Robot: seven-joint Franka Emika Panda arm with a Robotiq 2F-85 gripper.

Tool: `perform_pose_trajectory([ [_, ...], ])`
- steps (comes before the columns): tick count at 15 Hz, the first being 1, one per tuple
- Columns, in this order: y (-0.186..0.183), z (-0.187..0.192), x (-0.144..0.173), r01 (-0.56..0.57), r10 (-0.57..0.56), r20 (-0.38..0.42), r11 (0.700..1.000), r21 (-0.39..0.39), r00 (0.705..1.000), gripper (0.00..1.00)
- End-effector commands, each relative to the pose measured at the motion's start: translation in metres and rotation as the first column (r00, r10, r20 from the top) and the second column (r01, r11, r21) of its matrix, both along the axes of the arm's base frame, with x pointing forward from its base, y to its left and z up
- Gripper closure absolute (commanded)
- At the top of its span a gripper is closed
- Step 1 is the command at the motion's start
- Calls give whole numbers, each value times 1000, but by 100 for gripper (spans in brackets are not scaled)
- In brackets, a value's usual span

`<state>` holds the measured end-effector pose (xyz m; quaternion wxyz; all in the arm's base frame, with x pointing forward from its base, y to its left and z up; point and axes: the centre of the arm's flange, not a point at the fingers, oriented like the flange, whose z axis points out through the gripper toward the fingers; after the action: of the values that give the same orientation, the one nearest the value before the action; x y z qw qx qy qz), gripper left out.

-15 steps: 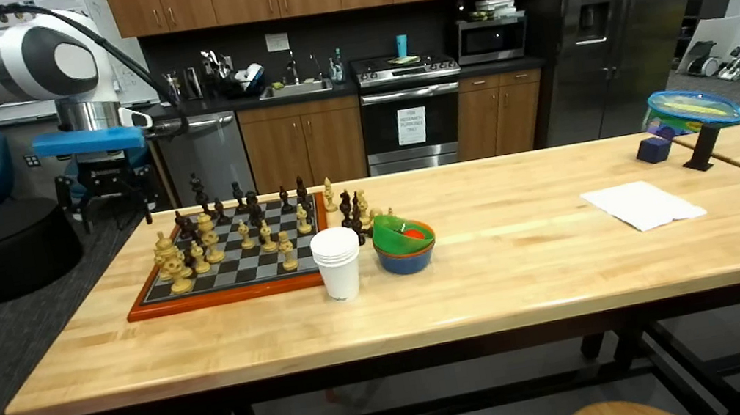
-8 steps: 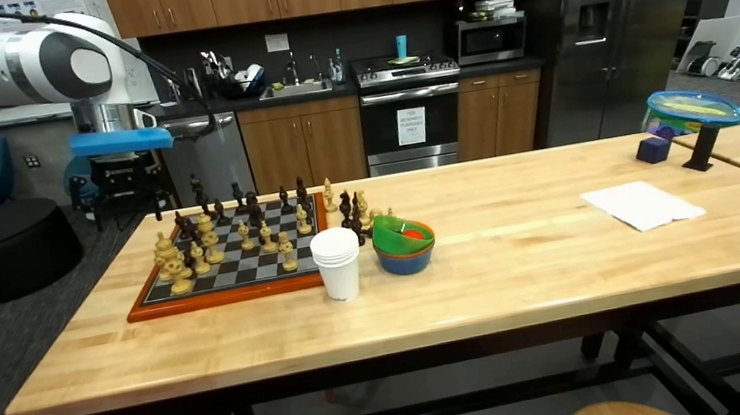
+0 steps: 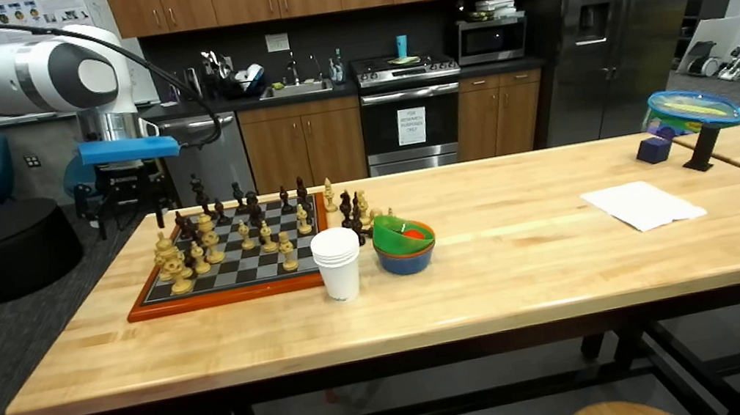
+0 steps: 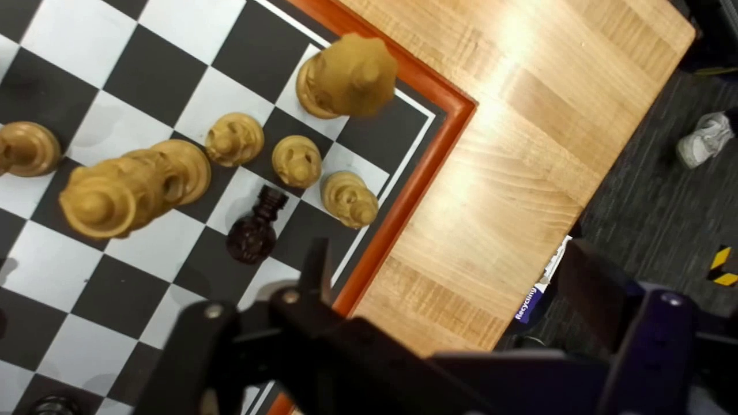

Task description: Move a chess piece on the chess board

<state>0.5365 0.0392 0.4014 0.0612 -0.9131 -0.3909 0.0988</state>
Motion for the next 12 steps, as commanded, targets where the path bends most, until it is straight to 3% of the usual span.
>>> perform_pose_trajectory([
  [1,-3,-8,4,-64,64,2,998,17,998,0],
  [12,-7,-22,5,-138,139,-9,990,37,990,0],
])
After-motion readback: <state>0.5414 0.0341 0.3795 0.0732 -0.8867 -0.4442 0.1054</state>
